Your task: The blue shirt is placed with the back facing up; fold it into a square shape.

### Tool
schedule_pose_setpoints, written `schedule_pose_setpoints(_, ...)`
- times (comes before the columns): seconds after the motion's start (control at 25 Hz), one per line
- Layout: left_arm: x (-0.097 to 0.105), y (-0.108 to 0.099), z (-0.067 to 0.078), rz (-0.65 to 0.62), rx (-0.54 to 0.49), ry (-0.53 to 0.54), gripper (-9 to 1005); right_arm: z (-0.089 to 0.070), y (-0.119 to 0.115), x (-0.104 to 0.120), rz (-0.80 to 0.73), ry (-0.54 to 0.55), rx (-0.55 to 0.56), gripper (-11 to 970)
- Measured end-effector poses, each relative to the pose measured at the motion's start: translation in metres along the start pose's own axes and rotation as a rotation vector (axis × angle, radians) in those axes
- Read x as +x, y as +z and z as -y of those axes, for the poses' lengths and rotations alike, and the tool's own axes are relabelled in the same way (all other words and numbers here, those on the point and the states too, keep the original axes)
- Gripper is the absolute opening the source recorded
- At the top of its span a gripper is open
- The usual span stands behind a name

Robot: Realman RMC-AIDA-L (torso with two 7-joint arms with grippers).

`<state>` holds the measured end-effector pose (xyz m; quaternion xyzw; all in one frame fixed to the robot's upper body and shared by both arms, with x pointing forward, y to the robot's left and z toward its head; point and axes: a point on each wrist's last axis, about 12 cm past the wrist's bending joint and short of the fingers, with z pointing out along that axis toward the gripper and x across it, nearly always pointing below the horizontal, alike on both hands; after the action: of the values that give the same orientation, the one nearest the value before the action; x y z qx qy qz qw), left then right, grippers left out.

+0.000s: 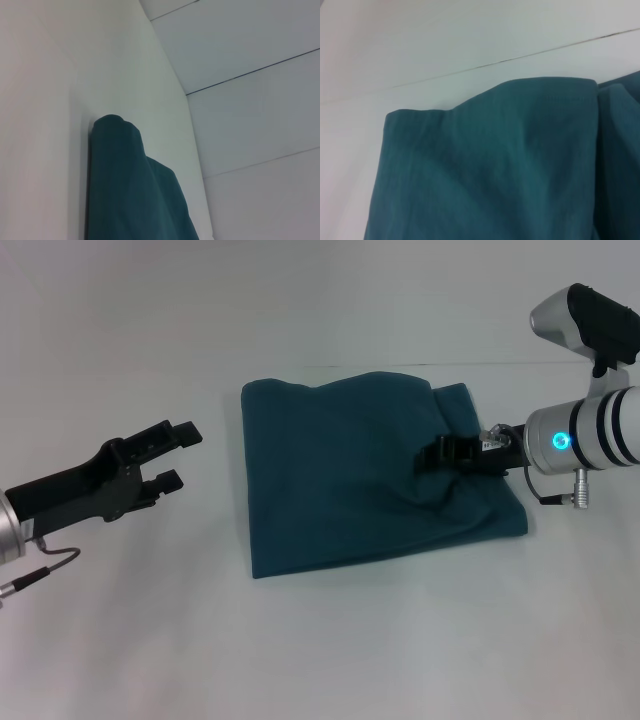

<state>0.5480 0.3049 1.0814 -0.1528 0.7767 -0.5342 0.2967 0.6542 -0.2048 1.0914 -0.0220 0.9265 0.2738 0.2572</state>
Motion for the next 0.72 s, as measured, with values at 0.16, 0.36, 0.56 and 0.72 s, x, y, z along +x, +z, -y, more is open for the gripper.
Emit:
schedule_pose_setpoints(0.16,-0.001,0.001,0.001,0.000,0.002,0.002,948,0.000,0.000,0.000,0.003,0.001,0.002,337)
schedule_pose_setpoints(0.36,-0.002,0.000,0.001,0.005,0.002,0.003,948,-0.001,-0.002,-0.004,0.020,0.006,-0.013,111)
schedule_pose_setpoints(0.56,-0.003,-0.004,-0.001,0.019,0.000,-0.001,948,-0.009,-0.012,-0.015,0.037,0.001,-0.067,45)
schedule_pose_setpoints(0.72,-0.005,-0.007,-0.002,0.034,-0.001,-0.004,949,-0.017,-0.021,-0.024,0.036,-0.015,-0.104,45)
